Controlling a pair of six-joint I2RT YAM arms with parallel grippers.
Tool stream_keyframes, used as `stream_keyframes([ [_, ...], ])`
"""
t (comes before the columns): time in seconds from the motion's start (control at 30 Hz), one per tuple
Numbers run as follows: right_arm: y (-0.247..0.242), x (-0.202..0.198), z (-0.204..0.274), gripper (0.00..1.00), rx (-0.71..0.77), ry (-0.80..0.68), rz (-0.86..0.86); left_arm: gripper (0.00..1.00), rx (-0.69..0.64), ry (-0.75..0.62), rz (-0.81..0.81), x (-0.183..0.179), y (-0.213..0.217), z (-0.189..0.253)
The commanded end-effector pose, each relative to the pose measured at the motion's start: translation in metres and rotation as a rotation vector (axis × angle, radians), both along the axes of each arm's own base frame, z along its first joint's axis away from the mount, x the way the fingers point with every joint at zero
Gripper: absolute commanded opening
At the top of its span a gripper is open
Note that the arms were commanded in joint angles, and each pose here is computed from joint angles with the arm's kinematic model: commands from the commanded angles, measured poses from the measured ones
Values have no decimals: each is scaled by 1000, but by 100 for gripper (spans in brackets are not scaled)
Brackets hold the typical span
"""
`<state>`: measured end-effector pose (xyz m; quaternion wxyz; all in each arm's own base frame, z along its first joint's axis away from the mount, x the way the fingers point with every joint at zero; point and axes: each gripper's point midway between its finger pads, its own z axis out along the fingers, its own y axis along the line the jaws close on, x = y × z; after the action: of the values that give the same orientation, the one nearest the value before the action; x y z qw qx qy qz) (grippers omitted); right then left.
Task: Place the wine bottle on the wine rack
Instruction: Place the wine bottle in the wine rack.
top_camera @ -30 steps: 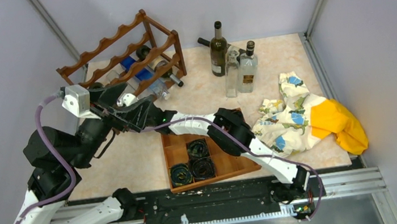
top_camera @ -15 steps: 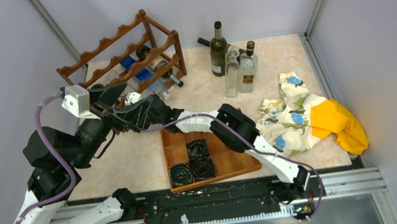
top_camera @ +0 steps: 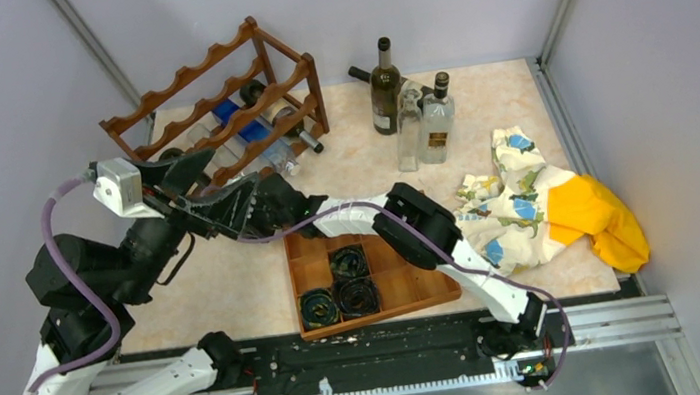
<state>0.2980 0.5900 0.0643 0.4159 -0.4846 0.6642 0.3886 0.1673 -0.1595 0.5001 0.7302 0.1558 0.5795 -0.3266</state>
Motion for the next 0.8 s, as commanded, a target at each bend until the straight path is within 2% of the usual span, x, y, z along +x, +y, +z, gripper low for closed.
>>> stream_keyframes([
  [0.0,0,-4,27,15,3,-54,-8,99,-16,-8,-13,-2,-2,2],
  [0.3,13,22,16,15,-10,-93,-96,99,0,-10,-7,0,-3,3],
  [0.53,33,43,26,16,8,-125,-134,99,8,-10,2,1,-2,5],
  [0.77,22,20,33,16,-9,-114,-18,99,-6,-10,-9,0,-3,7],
])
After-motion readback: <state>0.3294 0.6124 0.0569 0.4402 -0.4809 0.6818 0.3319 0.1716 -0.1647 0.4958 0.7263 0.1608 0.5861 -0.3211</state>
